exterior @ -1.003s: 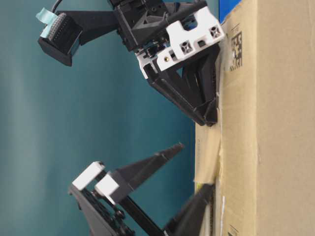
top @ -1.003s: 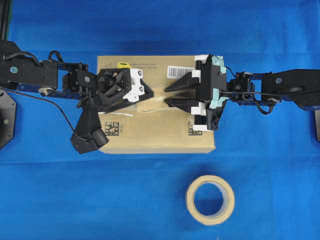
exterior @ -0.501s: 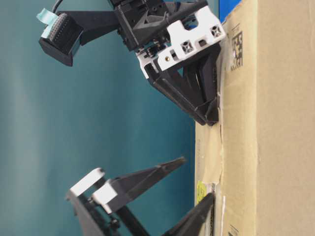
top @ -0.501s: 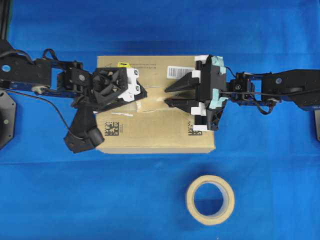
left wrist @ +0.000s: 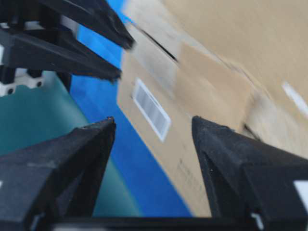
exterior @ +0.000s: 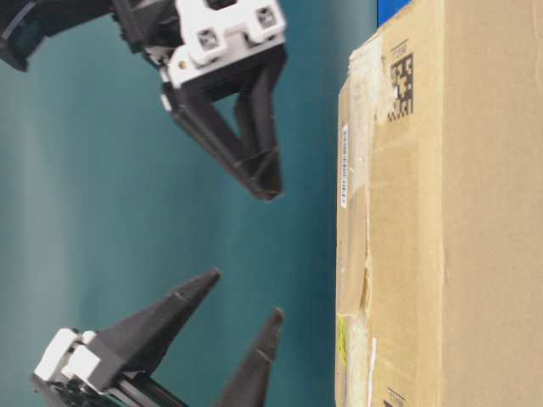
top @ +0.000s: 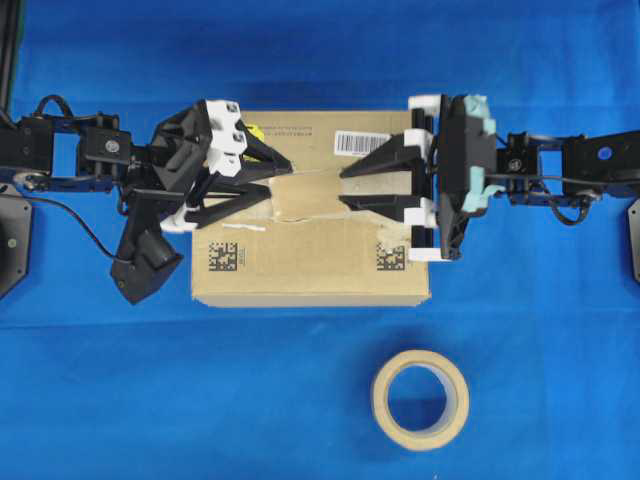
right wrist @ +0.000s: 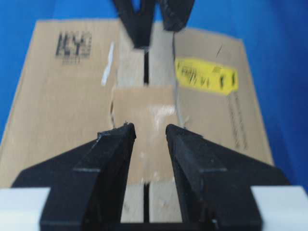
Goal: Apply tape along the seams of the closed cardboard box to seal it securely.
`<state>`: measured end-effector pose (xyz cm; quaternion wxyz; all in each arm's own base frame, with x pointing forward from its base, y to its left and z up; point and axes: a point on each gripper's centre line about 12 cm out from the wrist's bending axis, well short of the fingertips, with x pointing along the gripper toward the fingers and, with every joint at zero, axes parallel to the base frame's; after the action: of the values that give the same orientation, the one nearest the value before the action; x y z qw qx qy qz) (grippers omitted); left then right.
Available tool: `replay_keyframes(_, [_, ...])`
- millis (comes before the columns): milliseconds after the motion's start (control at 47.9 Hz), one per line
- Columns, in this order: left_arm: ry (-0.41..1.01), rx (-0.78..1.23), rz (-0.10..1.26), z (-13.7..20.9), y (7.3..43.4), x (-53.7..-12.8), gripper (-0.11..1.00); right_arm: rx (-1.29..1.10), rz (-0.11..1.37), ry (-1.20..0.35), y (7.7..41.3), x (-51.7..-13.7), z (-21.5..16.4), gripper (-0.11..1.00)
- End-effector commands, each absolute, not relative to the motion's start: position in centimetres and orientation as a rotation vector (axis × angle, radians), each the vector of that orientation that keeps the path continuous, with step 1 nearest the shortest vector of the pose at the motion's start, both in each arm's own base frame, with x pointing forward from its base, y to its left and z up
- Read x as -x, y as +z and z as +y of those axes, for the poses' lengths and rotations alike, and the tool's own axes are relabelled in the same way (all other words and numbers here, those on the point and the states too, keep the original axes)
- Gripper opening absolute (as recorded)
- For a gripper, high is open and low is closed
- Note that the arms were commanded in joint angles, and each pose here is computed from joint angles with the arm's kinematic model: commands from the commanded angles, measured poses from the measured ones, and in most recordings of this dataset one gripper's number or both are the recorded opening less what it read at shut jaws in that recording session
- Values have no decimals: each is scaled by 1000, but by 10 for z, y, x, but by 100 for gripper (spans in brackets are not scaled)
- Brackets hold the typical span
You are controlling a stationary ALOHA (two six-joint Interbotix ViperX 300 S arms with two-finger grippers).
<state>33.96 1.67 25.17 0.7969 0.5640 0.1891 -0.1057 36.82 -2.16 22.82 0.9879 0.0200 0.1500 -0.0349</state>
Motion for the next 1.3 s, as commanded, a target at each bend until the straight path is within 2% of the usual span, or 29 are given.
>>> replay_keyframes(0, [-168, -1092, 352, 14, 265, -342, 57, -36, 218, -72, 247, -370, -22, 42])
replay_keyframes(125, [-134, -891, 343, 9, 265, -343, 34, -31, 162, -83, 253, -373, -27, 36])
replay_keyframes(251, [-108, -724, 333, 6, 265, -345, 6, -26, 140, -92, 255, -377, -31, 4])
replay_keyframes(292, [-99, -687, 325, 5, 265, -346, 0, -23, 144, -95, 254, -379, -32, -1])
replay_keyframes(668, [-64, -556, 338, 10, 238, -364, -1, -17, 179, -110, 232, -410, -41, -1])
replay_keyframes(856, [-13, -468, 364, 25, 219, -370, -1, -18, 216, -112, 214, -425, -43, -1])
replay_keyframes(1274, [40, -277, 458, 37, 183, -358, -1, -48, 287, -101, 187, -421, -36, -1])
